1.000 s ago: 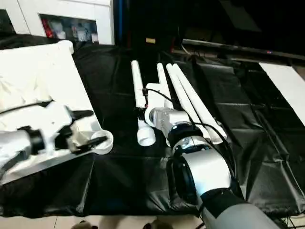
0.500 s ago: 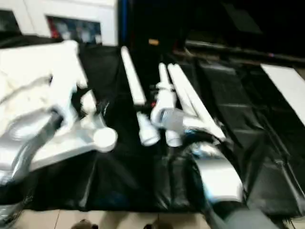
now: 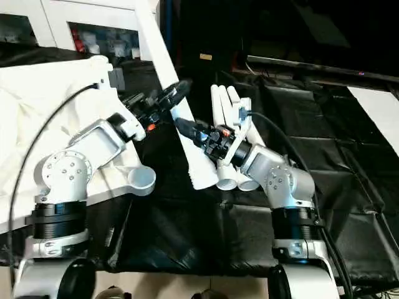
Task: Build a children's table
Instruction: Pick table leg
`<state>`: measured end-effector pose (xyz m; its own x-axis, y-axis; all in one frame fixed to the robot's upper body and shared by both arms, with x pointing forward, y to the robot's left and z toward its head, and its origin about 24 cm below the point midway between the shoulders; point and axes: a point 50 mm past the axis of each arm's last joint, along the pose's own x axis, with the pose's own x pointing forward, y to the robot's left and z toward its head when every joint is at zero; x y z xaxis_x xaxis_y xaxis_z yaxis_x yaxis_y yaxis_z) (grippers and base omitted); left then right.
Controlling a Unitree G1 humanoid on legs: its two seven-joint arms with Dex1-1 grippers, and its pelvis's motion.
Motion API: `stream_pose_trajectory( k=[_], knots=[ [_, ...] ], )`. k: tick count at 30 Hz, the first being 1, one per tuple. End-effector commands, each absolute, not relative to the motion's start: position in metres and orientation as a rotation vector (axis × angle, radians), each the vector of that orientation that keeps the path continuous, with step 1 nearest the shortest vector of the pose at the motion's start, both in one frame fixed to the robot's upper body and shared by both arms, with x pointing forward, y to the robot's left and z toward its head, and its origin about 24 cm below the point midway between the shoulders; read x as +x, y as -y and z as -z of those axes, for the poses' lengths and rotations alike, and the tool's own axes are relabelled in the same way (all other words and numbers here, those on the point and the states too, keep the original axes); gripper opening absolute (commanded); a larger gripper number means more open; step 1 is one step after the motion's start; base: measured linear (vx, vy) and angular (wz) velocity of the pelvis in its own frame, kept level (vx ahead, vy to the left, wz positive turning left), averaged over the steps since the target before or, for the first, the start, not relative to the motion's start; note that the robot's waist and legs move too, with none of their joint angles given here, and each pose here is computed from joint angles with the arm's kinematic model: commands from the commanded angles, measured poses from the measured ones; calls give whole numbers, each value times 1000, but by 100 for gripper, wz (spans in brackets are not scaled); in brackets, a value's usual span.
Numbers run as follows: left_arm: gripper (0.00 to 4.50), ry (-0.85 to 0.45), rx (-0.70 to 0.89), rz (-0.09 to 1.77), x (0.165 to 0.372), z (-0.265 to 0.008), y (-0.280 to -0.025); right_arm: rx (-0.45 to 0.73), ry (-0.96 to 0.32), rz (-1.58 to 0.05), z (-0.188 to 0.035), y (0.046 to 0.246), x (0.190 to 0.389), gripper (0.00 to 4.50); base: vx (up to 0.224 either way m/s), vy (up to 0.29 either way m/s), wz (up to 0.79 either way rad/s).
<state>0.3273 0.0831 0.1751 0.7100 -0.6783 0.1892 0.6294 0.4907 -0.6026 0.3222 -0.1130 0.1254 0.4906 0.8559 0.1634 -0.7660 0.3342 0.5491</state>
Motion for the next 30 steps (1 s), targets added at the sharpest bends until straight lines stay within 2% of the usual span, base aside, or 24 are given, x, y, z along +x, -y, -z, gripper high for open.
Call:
stream_pose_trajectory(
  k=[1, 7, 8, 10, 11, 14, 17, 23, 26, 30],
  knots=[
    [450, -48, -728, 868, 323, -192, -73, 596, -160, -1086, -131, 113, 316, 180, 0, 0, 0],
    [450, -91, -727, 846, 322, -188, -71, 546, -147, -1101, -140, 109, 308, 180, 0, 0, 0],
    [432, -119, -726, 807, 325, -185, -71, 499, -150, -1098, -141, 106, 307, 180, 0, 0, 0],
    [432, -149, -717, 760, 327, -181, -71, 419, -153, -1081, -141, 102, 306, 180, 0, 0, 0],
    [410, -164, -682, 711, 329, -179, -70, 353, -151, -1060, -143, 95, 306, 180, 0, 0, 0],
    [388, -170, -630, 578, 336, -178, -69, 244, -126, -1013, -148, 78, 305, 180, 0, 0, 0],
    [361, -167, -594, 470, 342, -179, -70, 177, -114, -970, -150, 72, 306, 180, 0, 0, 0],
    [324, -156, -564, 360, 346, -179, -70, 116, -82, -903, -153, 65, 308, 180, 0, 0, 0],
    [287, -163, -570, 350, 345, -177, -66, 101, -80, -891, -152, 62, 307, 180, 0, 0, 0],
    [276, -165, -587, 347, 343, -177, -64, 90, -70, -897, -154, 59, 305, 180, 0, 0, 0]
  ],
)
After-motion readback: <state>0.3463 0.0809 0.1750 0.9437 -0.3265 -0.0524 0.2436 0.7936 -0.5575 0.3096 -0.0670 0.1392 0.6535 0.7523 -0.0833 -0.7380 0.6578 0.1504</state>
